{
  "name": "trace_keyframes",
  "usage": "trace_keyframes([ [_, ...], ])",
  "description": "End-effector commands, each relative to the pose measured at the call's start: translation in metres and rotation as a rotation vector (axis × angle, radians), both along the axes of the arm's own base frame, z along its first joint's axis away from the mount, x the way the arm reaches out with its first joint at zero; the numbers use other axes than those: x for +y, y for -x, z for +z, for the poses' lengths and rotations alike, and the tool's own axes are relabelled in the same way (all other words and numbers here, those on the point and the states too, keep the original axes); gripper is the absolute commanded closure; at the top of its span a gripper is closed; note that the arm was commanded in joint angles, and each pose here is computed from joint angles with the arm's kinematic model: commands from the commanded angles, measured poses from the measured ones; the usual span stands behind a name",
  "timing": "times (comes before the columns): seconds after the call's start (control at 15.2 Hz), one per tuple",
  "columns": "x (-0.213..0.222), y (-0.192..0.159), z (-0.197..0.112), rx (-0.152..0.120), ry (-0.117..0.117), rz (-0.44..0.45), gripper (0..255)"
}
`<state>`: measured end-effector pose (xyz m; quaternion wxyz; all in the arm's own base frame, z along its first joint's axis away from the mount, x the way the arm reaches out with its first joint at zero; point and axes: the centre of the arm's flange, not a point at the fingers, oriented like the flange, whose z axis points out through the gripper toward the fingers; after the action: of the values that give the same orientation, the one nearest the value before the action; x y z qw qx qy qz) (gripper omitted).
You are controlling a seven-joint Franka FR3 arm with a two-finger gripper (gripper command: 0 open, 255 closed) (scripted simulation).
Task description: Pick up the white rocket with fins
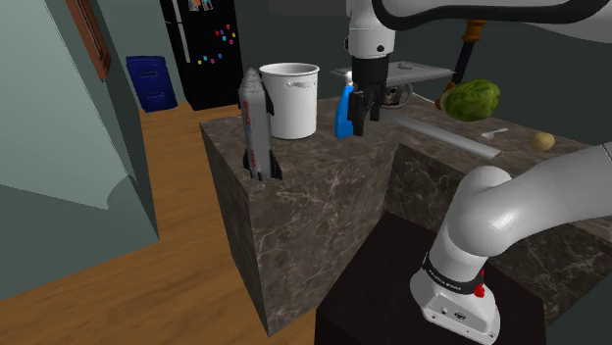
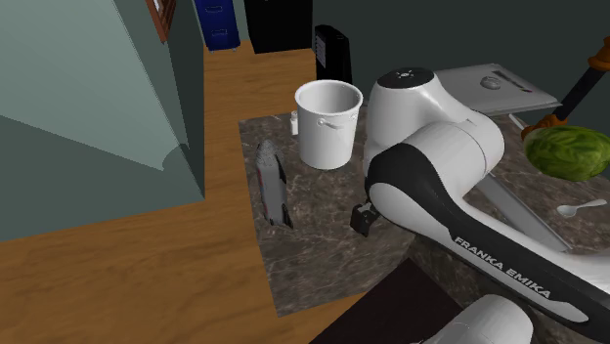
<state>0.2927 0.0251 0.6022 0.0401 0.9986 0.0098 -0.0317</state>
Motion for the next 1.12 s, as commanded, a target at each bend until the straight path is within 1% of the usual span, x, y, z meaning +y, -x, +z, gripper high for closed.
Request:
trace_keyframes([
  [0.0, 0.0, 0.0, 0.0, 0.0, 0.0, 0.0, 0],
  [0.53, 0.019, -0.052, 0.005, -0.313, -0.043, 0.15, 0],
  [1.06, 0.045, -0.096, 0.026, -0.626, -0.085, 0.3, 0],
])
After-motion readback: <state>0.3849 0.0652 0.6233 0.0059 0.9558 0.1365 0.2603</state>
